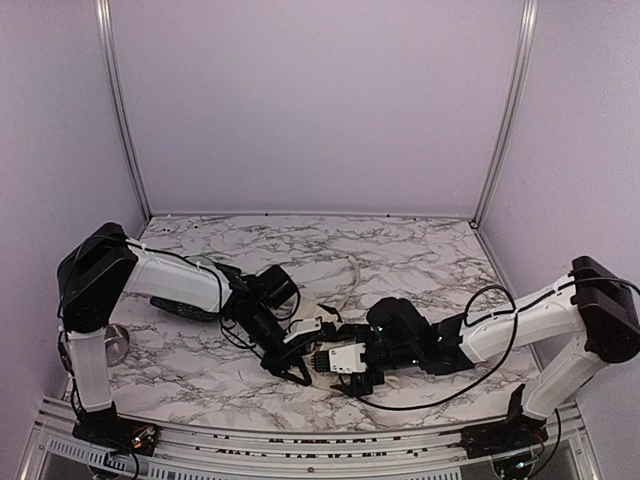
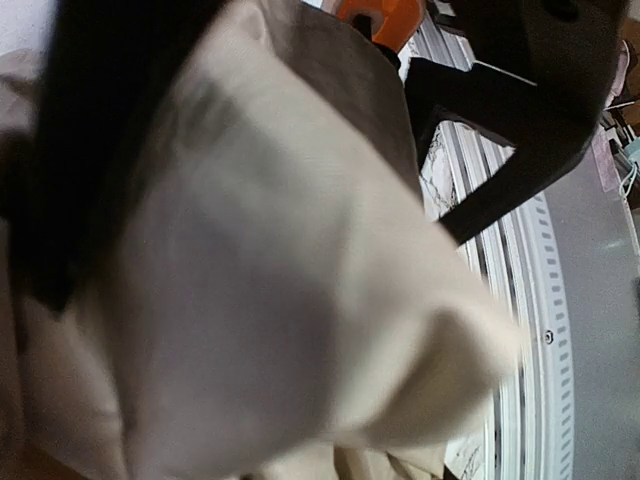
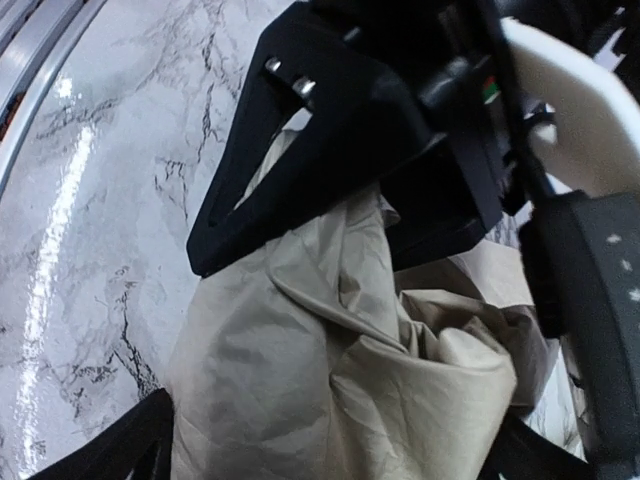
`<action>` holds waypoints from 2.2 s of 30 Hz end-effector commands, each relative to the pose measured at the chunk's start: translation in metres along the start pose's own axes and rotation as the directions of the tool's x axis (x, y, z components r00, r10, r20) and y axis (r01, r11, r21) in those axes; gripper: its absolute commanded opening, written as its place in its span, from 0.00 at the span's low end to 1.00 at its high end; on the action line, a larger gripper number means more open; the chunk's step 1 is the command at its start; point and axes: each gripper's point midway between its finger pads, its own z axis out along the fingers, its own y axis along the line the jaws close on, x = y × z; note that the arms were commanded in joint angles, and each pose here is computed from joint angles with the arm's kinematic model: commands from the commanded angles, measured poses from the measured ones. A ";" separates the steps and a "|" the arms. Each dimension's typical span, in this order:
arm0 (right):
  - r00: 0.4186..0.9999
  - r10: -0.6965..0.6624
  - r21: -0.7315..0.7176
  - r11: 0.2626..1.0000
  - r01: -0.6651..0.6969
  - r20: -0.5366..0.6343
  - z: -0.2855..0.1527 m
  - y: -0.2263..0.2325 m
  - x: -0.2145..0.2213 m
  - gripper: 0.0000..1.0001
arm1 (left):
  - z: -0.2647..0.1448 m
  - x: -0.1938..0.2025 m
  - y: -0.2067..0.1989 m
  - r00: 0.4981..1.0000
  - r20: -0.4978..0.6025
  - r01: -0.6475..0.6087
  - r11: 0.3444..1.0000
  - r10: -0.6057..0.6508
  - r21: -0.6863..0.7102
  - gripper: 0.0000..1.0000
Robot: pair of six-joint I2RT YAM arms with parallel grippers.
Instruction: Put away the umbrella
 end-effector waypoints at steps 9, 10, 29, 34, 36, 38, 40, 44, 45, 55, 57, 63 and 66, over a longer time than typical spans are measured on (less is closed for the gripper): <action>0.969 0.088 -0.155 0.980 -0.126 -0.232 0.027 0.033 0.041 0.29 | -0.020 0.029 0.019 0.995 -0.015 0.097 0.969 -0.103 -0.228 0.81; 0.965 0.105 -0.173 0.974 -0.149 -0.240 0.026 0.036 0.041 0.27 | -0.032 0.018 0.023 0.997 0.044 0.066 0.952 -0.056 -0.298 0.92; 0.696 0.525 -0.630 0.337 -0.699 -0.491 0.023 0.073 0.035 0.20 | -0.036 -0.012 -0.010 0.749 -0.315 -0.595 0.384 0.583 -0.705 0.99; 0.680 0.536 -0.674 0.252 -0.695 -0.500 0.025 0.080 0.032 0.20 | -0.025 -0.002 0.013 0.755 -0.392 -0.616 0.366 0.525 -0.697 0.99; 0.674 0.541 -0.677 0.238 -0.697 -0.503 0.027 0.080 0.032 0.19 | -0.026 0.000 0.016 0.773 -0.380 -0.596 0.379 0.507 -0.708 0.99; 0.669 0.546 -0.681 0.226 -0.697 -0.504 0.028 0.080 0.031 0.19 | -0.027 0.006 0.025 0.802 -0.362 -0.566 0.407 0.475 -0.717 0.99; 0.673 0.553 -0.689 0.225 -0.688 -0.491 0.028 0.077 0.027 0.21 | -0.025 0.018 0.038 0.844 -0.345 -0.519 0.464 0.410 -0.718 0.96; 0.685 0.581 -0.686 0.274 -0.674 -0.441 0.031 0.060 0.017 0.32 | -0.005 0.042 0.034 0.882 -0.358 -0.468 0.655 0.306 -0.593 0.67; 0.667 0.611 -0.664 0.288 -0.690 -0.426 0.032 0.045 0.021 0.35 | -0.001 0.046 0.030 0.890 -0.357 -0.448 0.698 0.285 -0.558 0.58; 0.661 0.728 -0.475 0.524 -0.707 -0.180 -0.002 -0.055 0.017 0.90 | 0.019 0.076 -0.009 0.923 -0.336 -0.292 0.911 0.188 -0.292 0.27; 0.692 0.714 -0.399 0.607 -0.688 -0.107 -0.018 -0.072 0.011 0.91 | 0.021 0.082 -0.012 0.931 -0.333 -0.239 0.940 0.150 -0.245 0.24; 0.781 0.612 -0.118 0.790 -0.601 0.121 -0.067 -0.095 0.004 0.91 | 0.025 0.092 -0.015 0.944 -0.330 -0.040 0.991 -0.004 -0.128 0.24; 0.881 0.436 -0.009 0.897 -0.442 0.182 -0.082 -0.069 -0.009 0.88 | 0.024 0.093 -0.015 0.940 -0.330 0.067 0.994 -0.090 -0.082 0.25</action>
